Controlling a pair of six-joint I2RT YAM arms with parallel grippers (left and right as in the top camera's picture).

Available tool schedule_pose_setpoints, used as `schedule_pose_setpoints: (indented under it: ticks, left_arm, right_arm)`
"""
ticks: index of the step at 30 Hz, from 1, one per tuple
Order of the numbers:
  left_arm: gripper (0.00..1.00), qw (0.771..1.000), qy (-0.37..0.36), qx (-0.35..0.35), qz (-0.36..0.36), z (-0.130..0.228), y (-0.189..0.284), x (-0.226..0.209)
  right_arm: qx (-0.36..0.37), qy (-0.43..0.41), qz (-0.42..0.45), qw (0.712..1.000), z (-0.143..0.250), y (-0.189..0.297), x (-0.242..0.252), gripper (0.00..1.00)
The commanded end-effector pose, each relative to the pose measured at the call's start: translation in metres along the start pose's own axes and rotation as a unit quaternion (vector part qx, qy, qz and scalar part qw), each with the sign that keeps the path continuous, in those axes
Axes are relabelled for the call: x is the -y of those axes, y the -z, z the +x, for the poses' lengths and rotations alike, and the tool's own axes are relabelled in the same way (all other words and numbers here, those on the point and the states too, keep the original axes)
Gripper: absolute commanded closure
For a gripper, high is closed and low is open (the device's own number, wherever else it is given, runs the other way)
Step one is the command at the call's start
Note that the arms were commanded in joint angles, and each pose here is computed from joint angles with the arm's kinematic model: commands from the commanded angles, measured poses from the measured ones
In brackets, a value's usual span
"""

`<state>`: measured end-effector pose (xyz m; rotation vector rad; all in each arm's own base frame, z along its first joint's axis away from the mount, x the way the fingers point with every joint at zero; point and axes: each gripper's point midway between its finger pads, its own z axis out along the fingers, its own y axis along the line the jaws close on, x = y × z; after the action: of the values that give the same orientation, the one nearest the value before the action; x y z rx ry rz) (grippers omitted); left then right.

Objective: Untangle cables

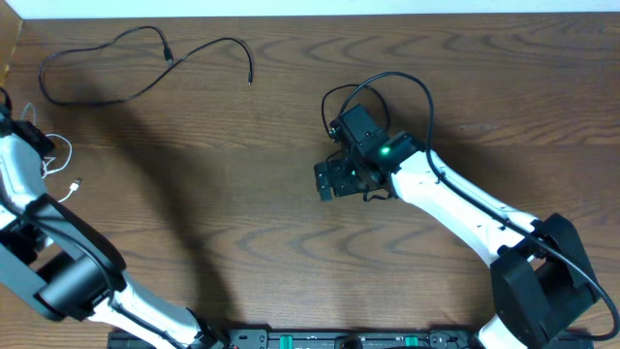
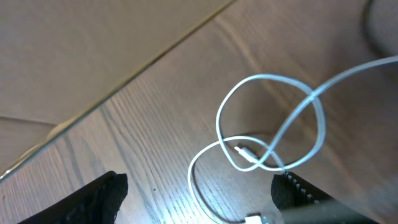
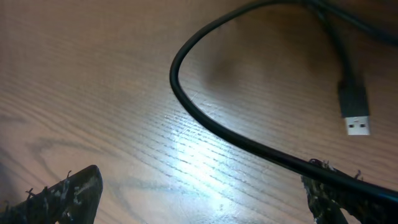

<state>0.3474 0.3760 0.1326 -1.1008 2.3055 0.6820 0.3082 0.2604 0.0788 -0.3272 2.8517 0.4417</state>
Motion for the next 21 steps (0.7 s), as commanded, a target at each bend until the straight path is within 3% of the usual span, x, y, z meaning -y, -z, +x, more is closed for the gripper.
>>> schedule_pose_setpoints:
  ticks: [1, 5, 7, 13, 21]
  left_arm:
    - [0.21, 0.997, 0.008, 0.027, 0.077, -0.018, 0.036, 0.013]
    - [0.2, 0.978, 0.007, -0.015, 0.209, 0.0, 0.044, 0.052]
    - [0.2, 0.97, 0.012, -0.04, 0.24, 0.012, 0.042, 0.061]
    - [0.2, 0.967, 0.018, -0.098, 0.234, 0.04, 0.028, 0.057]
    - [0.2, 0.965, 0.026, -0.105, 0.24, 0.042, 0.029, 0.056]
  right_arm:
    - [0.021, -0.01, -0.023, 0.999, -0.019, 0.015, -0.001, 0.01]
    - [0.008, -0.021, -0.041, 0.999, -0.017, 0.016, 0.001, 0.01]
    - [0.001, -0.023, -0.038, 0.999, -0.014, 0.016, 0.003, 0.01]
    - [-0.015, -0.026, -0.032, 0.999, -0.006, 0.016, 0.006, 0.01]
    - [-0.013, -0.016, -0.035, 0.999, -0.007, 0.019, 0.006, 0.01]
